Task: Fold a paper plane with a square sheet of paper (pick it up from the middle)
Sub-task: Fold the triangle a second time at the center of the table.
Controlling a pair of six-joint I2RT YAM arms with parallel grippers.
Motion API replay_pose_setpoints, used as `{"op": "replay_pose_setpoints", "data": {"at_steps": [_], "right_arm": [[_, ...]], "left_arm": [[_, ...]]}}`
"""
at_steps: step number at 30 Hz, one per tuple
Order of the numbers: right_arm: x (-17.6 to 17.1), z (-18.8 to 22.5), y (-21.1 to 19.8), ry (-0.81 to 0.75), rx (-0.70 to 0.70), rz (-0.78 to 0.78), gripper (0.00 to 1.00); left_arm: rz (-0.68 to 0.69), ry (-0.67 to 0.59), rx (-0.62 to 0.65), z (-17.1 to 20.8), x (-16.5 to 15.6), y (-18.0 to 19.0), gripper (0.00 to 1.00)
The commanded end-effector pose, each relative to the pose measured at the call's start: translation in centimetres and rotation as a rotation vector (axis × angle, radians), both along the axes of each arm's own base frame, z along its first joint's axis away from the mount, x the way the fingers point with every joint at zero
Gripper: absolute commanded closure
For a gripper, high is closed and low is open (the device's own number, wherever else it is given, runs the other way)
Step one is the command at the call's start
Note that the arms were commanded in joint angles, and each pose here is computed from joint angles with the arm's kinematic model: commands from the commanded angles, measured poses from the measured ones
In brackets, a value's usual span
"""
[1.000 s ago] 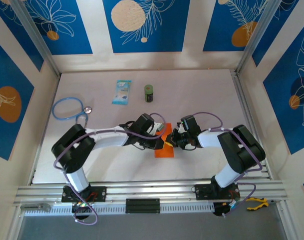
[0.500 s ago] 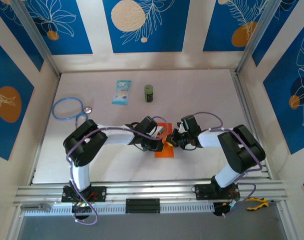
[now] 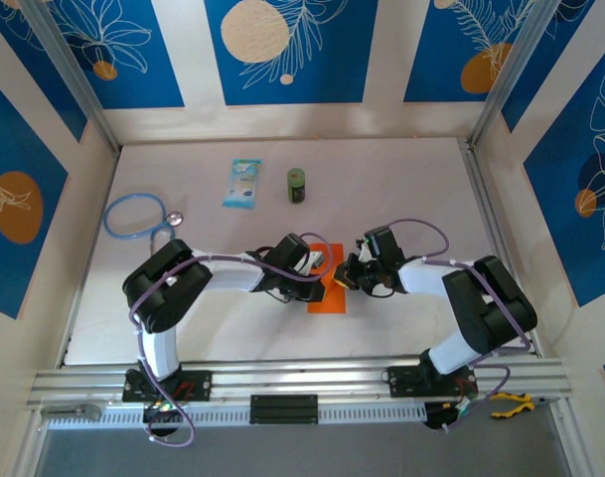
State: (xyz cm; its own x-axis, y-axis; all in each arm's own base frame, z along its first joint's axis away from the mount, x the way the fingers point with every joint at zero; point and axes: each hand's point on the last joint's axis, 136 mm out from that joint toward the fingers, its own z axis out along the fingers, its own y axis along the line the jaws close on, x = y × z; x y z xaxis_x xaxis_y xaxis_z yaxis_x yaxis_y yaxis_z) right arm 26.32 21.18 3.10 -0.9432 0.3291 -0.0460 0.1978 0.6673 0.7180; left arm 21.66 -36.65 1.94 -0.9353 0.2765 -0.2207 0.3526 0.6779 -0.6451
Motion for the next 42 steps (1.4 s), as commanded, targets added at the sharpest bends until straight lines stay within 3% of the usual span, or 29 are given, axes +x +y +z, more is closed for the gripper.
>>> {"op": "replay_pose_setpoints", "data": {"at_steps": [1, 8, 13, 35, 42], "right_arm": [[-0.5, 0.9, 0.9, -0.037, 0.014, 0.053, 1.00], [-2.2, -1.7, 2.6, 0.054, -0.003, 0.092, 1.00], [-2.7, -4.7, 0.2, 0.137, -0.093, 0.018, 1.00], [3.9, -2.1, -5.1, 0.020, 0.038, -0.166, 1.00], [3.9, 1.6, -3.7, -0.048, 0.036, -0.101, 1.00]], "left_arm": [[0.039, 0.063, 0.146, -3.4, -1.4, 3.1, 1.00], [0.051, 0.061, 0.139, -3.3, -1.3, 3.0, 1.00], [0.047, 0.056, 0.148, -3.5, -1.3, 3.2, 1.00], [0.048, 0.086, 0.147, -4.8, -2.0, 3.5, 1.00], [0.051, 0.064, 0.139, -4.5, -1.8, 3.5, 1.00]]}}
